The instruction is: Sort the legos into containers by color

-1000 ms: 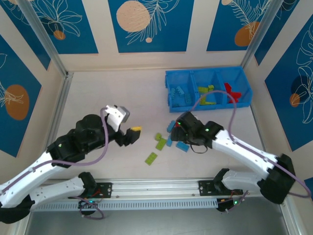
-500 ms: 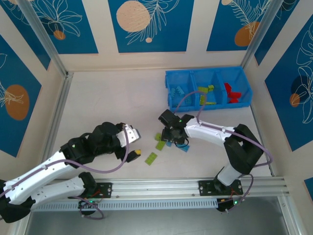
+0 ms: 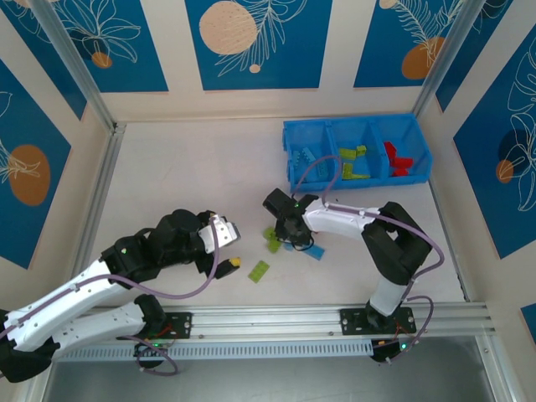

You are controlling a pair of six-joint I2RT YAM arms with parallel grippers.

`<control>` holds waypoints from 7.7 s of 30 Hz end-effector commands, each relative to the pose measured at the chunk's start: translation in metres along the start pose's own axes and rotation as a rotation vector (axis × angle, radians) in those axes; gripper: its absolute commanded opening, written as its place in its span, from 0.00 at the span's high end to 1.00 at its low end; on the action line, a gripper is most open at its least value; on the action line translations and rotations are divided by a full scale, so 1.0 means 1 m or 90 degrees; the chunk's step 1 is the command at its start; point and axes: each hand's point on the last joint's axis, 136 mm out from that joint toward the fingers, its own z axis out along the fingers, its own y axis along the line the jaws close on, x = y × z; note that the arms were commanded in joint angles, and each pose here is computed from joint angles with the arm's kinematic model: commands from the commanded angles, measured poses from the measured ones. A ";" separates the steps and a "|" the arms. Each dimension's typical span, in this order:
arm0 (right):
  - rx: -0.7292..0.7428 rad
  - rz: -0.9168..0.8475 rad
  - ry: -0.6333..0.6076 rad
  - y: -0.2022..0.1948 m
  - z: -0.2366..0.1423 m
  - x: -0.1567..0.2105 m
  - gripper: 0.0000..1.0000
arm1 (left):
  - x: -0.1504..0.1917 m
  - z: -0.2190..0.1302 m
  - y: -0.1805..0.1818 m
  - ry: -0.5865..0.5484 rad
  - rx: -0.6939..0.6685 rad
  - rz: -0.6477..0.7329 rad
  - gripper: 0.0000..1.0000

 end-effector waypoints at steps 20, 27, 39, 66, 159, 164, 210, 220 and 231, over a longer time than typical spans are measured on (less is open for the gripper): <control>-0.062 0.018 -0.204 0.002 -0.043 -0.296 0.80 | -0.002 -0.008 0.014 -0.039 -0.045 0.003 0.00; -0.022 0.032 -0.180 0.006 -0.060 -0.296 0.50 | -0.003 -0.009 0.015 -0.047 -0.049 -0.004 0.00; -0.102 -0.030 -0.262 -0.022 -0.154 -0.108 0.34 | -0.012 -0.014 0.005 -0.077 -0.008 -0.017 0.00; 0.104 0.145 -0.005 -0.081 -0.002 0.010 0.00 | -0.003 -0.003 0.004 -0.038 -0.005 -0.016 0.00; 0.034 0.156 0.000 -0.096 0.033 -0.037 0.56 | 0.003 0.006 0.004 -0.021 -0.003 0.001 0.00; 0.018 0.152 -0.022 -0.100 0.019 -0.029 0.68 | 0.003 0.006 0.004 -0.021 -0.002 0.000 0.00; -0.240 0.402 -0.272 -0.197 -0.148 -0.283 0.30 | -0.003 -0.002 0.046 -0.061 -0.156 -0.080 0.00; -0.195 -0.153 -0.236 -0.040 -0.146 -0.117 0.00 | -0.005 -0.004 0.038 -0.048 -0.118 -0.066 0.00; -0.153 -0.243 -0.117 -0.040 -0.131 -0.003 0.00 | -0.024 0.042 0.018 -0.021 -0.004 -0.322 0.00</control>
